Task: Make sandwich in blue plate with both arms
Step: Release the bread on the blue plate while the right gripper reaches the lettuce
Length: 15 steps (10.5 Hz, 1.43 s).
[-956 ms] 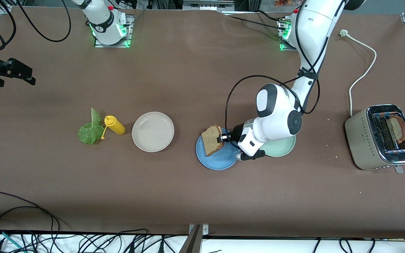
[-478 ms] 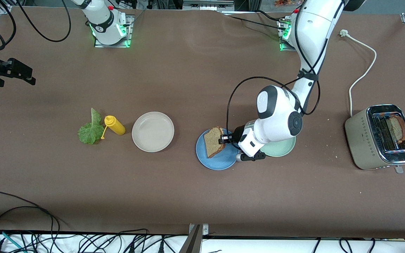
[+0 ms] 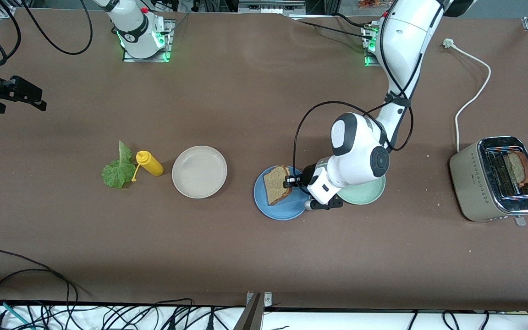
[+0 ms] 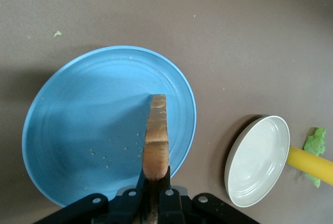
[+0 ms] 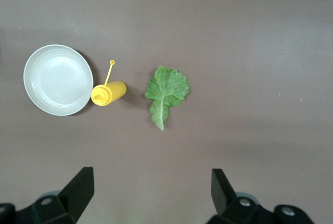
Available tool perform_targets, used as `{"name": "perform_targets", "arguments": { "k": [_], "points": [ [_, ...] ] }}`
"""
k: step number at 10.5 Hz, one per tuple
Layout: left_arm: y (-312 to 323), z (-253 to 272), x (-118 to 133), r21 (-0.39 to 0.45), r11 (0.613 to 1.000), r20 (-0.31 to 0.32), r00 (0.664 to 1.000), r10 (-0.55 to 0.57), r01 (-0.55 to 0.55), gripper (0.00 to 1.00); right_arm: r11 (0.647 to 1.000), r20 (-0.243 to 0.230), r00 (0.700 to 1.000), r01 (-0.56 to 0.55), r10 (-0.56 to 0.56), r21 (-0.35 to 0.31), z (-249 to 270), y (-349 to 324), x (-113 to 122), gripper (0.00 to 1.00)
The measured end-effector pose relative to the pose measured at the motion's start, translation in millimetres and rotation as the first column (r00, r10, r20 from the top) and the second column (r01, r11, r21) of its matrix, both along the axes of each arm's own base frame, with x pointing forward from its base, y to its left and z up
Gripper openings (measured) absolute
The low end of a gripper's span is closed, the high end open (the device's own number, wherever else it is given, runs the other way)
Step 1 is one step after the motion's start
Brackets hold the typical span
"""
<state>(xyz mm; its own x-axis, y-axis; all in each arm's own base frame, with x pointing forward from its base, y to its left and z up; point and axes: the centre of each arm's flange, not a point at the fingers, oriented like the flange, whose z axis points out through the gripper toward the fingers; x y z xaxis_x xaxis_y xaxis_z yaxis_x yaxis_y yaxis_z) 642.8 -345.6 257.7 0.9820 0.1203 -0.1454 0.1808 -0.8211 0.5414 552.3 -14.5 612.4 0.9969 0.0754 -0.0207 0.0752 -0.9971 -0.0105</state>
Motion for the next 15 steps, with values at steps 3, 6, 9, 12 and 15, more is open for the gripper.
{"name": "perform_targets", "arguments": {
  "k": [3, 6, 9, 12, 15],
  "points": [
    [3, 0, 2, 0.003, 1.0, 0.004, 1.0, 0.006, -0.006, 0.11, 1.0, 0.0, 1.0, 0.0, 0.0, 0.0, 0, 0, 0, 1.0],
    [9, 2, 7, 0.003, 1.0, 0.013, 1.0, 0.017, -0.018, 0.42, 1.0, 0.0, 1.0, 0.0, 0.0, 0.0, 0, 0, 0, 1.0],
    [40, 3, 23, 0.005, 0.999, 0.038, 0.999, 0.037, -0.038, 0.85, 1.0, 0.0, 1.0, 0.0, 0.0, 0.0, 0, 0, 0, 1.0],
    [67, 4, 34, 0.003, 1.0, 0.073, 0.997, 0.009, -0.009, 1.0, 1.0, 0.0, 1.0, 0.0, 0.0, 0.0, 0, 0, 0, 1.0],
    [95, 19, 40, -0.024, 1.0, 0.021, 1.0, -0.009, 0.01, 1.0, 1.0, -0.003, 1.0, 0.002, -0.002, 0.0, 0, -1, 0, 1.0]
  ]
}}
